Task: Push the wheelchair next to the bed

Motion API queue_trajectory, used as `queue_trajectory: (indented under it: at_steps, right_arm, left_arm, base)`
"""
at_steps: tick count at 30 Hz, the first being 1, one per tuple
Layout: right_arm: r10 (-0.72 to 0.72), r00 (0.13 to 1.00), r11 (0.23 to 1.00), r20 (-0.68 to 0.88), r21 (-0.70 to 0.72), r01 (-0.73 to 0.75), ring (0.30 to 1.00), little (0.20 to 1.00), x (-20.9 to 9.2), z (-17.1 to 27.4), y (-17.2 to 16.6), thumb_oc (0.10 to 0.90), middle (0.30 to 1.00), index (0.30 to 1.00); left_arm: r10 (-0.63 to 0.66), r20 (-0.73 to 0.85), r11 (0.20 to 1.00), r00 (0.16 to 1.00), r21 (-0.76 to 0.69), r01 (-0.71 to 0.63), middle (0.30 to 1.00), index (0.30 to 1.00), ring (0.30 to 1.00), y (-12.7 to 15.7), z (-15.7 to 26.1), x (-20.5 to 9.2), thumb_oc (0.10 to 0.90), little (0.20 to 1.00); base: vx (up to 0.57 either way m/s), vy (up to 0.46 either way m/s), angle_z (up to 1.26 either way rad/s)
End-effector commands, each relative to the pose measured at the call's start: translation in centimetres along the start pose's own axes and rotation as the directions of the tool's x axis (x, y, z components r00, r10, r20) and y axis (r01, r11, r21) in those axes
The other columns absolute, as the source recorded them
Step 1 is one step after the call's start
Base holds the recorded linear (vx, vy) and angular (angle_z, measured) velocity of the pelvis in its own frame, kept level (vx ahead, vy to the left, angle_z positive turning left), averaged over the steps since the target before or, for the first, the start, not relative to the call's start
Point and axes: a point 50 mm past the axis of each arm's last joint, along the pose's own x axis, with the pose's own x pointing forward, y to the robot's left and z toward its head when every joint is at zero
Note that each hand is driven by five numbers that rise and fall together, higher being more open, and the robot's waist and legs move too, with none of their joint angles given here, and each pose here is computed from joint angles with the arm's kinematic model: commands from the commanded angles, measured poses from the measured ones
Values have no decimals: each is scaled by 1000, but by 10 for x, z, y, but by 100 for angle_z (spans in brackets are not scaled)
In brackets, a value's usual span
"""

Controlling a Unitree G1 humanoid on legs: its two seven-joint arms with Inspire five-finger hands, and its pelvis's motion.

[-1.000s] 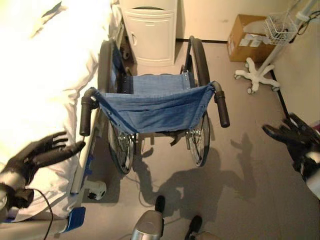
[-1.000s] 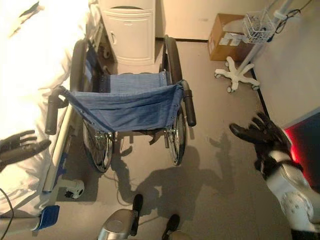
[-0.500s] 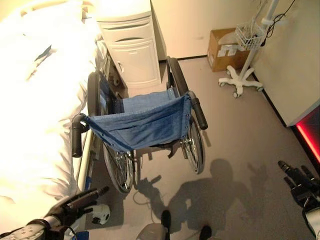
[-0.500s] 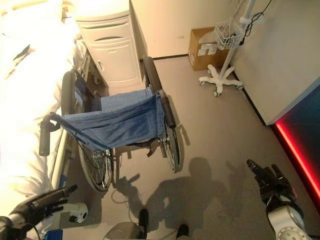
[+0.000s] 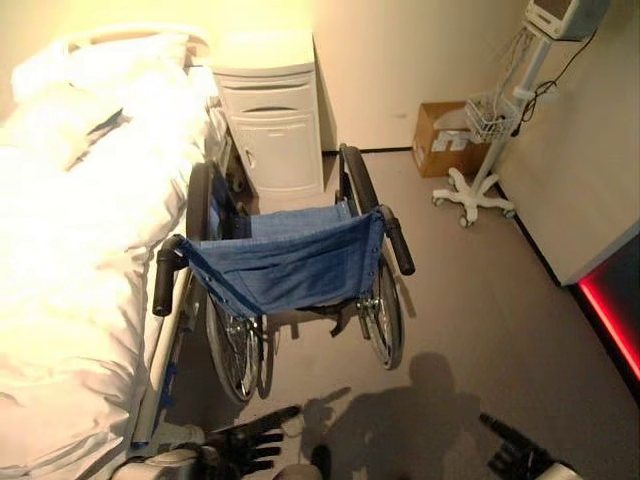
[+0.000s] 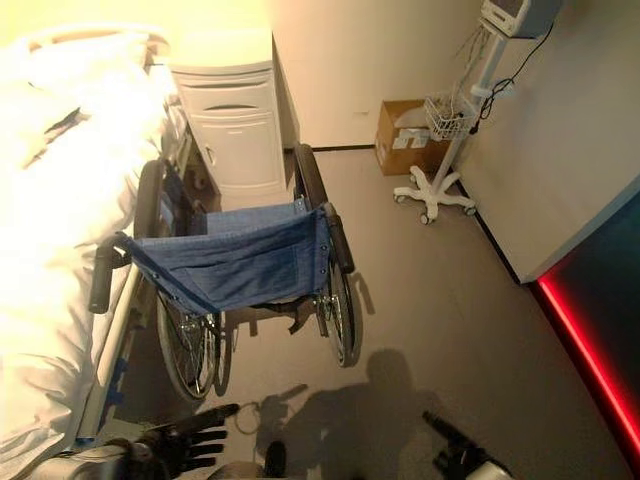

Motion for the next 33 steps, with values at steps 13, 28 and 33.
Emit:
queue_trajectory:
  at_steps: [13,28,33]
  right_arm:
    - [-59,980,820,-192,-569,-62,900,900,19,-76,-18,800,900,900]
    - [-23,930,791,-367,-575,-207,900,900,16,-91,-20,800,900,900]
    - [-21,933,807,-359,-557,-196,900,900,17,-90,-20,800,900,900]
  left_arm:
    - [448,-91,876,889,-155,-457,900,900,900,17,-63,54,800,900]
    - [367,-129,900,921,-199,-387,900,900,900,2,-76,60,800,900]
    - [350,-150,902,925,-212,-376,900,900,900,0,-81,60,800,900]
  base:
    - [1,29,0]
    - [-18,12,-1]
    - [0,0,0]
